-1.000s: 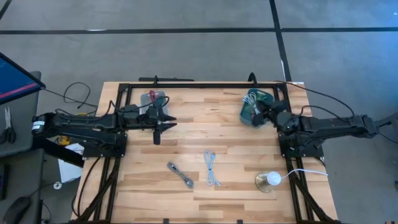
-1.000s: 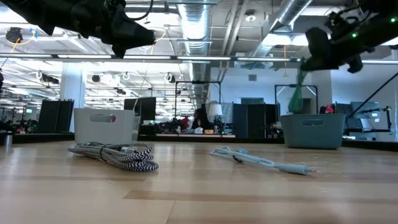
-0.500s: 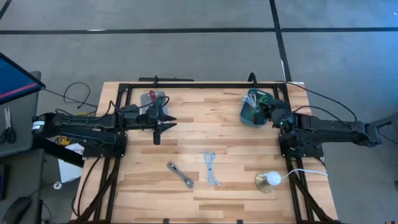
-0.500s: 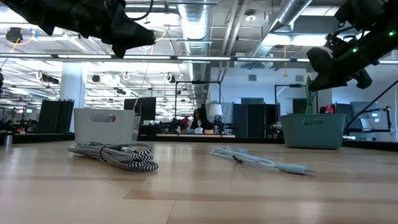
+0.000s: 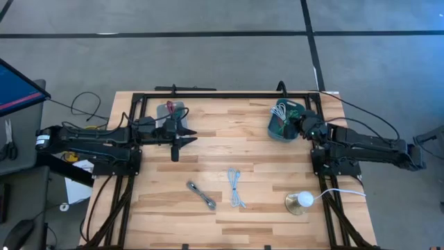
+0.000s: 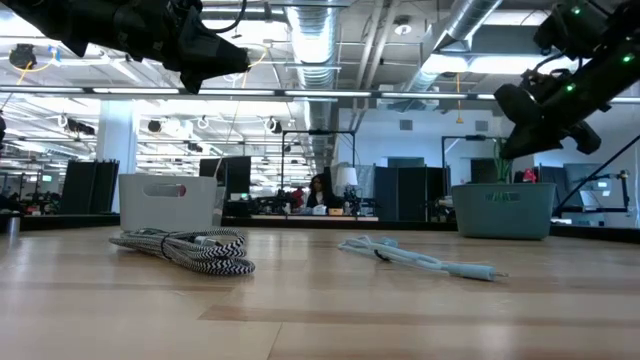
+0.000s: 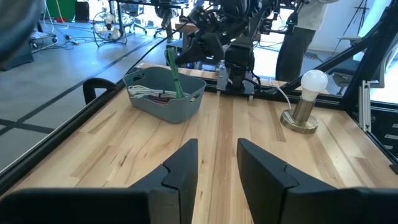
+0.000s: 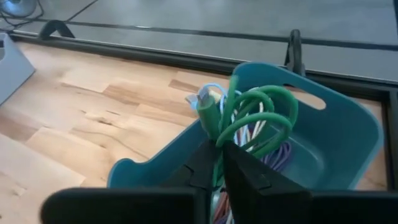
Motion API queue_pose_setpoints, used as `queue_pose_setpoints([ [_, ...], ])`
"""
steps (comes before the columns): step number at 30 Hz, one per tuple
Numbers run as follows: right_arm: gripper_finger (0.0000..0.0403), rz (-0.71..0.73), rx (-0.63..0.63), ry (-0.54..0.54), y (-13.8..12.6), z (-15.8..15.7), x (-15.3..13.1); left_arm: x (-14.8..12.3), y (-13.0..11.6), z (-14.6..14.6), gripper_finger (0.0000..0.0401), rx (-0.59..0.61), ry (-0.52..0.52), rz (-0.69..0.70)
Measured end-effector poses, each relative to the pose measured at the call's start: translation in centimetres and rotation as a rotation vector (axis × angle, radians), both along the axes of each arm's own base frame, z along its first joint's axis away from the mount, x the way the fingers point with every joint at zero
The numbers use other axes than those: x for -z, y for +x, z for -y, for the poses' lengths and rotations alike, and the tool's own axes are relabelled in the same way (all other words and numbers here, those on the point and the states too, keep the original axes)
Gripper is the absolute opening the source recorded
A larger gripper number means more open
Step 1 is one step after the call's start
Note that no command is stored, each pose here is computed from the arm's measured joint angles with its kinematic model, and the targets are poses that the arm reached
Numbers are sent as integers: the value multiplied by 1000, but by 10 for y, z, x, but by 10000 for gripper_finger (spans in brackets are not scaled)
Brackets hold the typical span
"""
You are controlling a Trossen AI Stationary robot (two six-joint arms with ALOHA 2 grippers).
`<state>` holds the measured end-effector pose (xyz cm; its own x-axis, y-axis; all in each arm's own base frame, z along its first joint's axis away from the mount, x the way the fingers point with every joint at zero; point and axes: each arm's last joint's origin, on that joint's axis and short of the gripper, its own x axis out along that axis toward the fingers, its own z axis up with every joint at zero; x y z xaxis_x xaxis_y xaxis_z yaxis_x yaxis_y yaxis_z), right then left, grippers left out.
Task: Pick & Place USB Port
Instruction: Put the green USB cable into the blue bin, then put the blue USB cable into the blue bin
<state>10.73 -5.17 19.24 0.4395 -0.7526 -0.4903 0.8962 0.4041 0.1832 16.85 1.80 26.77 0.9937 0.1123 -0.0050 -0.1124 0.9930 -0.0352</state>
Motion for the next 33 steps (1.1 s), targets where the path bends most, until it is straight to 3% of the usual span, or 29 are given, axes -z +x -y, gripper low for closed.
queue_pose_setpoints([
  [9,104,-12,31,-9,-2,4,0,0,0,0,112,0,0,0],
  [16,138,-6,-50,-64,3,3,-6,0,0,0,112,0,0,-1],
  [20,139,68,-256,-94,13,-2,-15,0,0,0,112,0,0,-1],
  [27,117,213,-808,-104,30,-26,-28,0,0,0,112,0,0,-1],
  [33,108,212,-1014,-189,39,-42,-30,0,0,0,112,0,0,-1],
])
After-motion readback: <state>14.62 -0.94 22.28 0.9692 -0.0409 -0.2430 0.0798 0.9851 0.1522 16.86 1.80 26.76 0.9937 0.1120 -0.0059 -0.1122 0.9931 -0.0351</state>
